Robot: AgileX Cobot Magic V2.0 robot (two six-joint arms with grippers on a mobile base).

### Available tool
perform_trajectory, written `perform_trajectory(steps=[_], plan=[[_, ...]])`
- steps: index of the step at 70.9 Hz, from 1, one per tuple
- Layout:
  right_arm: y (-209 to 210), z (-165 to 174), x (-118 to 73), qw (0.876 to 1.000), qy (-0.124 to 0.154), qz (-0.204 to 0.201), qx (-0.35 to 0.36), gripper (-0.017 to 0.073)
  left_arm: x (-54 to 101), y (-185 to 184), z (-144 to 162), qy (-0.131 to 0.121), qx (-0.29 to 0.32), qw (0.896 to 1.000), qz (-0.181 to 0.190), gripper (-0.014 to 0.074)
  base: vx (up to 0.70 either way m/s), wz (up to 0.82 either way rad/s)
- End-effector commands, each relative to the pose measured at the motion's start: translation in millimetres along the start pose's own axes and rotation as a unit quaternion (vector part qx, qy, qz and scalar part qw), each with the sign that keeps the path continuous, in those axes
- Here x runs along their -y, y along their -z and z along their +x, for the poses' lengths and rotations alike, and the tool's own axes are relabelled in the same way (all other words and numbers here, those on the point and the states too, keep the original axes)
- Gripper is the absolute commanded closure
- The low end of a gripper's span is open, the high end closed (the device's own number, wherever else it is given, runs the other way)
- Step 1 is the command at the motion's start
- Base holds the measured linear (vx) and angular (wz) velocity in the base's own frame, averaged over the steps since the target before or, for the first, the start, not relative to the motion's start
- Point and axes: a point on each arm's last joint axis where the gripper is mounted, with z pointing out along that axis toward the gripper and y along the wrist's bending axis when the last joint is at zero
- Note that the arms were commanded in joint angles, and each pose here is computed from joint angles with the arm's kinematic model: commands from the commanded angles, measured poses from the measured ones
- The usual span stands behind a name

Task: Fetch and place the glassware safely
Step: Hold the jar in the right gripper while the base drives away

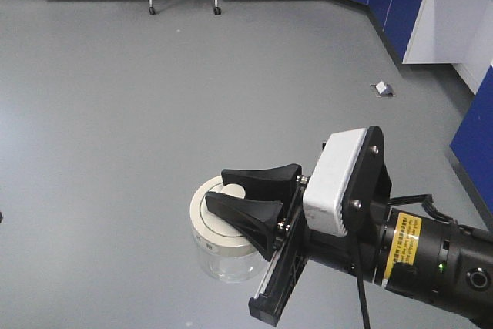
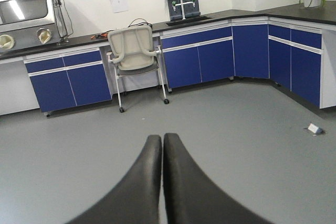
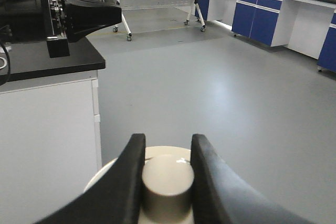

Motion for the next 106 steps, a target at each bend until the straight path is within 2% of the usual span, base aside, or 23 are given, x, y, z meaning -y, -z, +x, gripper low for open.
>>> perform_trajectory(steps=[1,106], plan=[[3.2,-22.7,-2.1,0.998,-0.002,-0.014,0.064,0.0563,-2.2,-0.5,-16.7,0.006,0.055,0.998,-0.006,0.0601,0.50,-0.04],[3.2,-22.7,-2.1,0.998,-0.002,-0.014,0.064,0.0563,-2.2,-0.5,-16.7,0.006,0.055,0.998,-0.006,0.0601,0.52,0.01]])
